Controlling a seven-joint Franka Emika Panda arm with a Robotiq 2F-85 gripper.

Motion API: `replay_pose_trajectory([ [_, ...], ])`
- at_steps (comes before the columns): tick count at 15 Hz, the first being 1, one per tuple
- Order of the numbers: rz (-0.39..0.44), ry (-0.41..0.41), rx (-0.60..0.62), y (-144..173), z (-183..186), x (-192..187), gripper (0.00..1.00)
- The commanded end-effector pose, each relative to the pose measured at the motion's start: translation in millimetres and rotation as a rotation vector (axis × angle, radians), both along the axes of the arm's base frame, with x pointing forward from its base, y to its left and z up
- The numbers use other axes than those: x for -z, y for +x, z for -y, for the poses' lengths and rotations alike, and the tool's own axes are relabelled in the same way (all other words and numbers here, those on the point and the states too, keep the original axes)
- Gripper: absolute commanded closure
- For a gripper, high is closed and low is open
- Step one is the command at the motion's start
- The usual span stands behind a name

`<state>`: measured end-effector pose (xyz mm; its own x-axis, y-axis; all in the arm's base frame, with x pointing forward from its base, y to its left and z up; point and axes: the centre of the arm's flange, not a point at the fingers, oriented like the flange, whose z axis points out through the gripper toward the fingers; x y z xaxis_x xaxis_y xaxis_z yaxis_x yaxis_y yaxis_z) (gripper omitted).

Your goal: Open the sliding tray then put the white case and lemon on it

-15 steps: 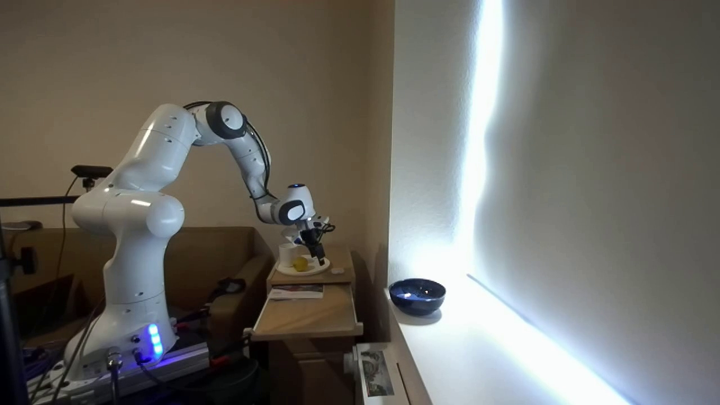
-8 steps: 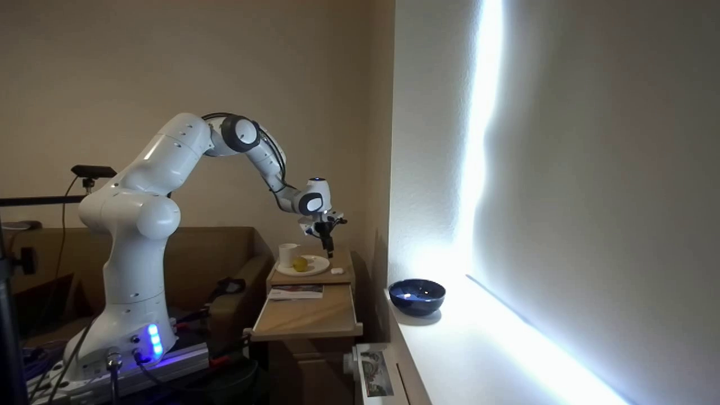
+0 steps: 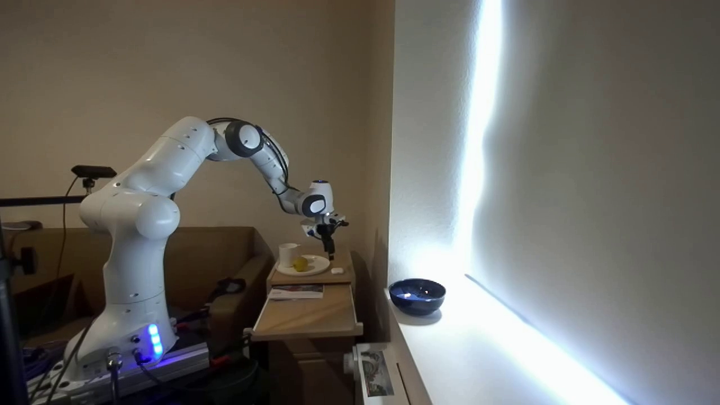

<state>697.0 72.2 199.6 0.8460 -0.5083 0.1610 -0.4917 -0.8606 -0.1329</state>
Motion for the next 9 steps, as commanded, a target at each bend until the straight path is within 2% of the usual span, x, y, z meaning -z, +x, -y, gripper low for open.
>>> replay_pose_trajectory([
  [1,-0.027,0.027,0.044,34,2,11,0.00],
  [6,-0.100,0.008,0.069,60,-3,35,0.00],
  [9,-0.105,-0.023,0.077,73,-15,48,0.00],
])
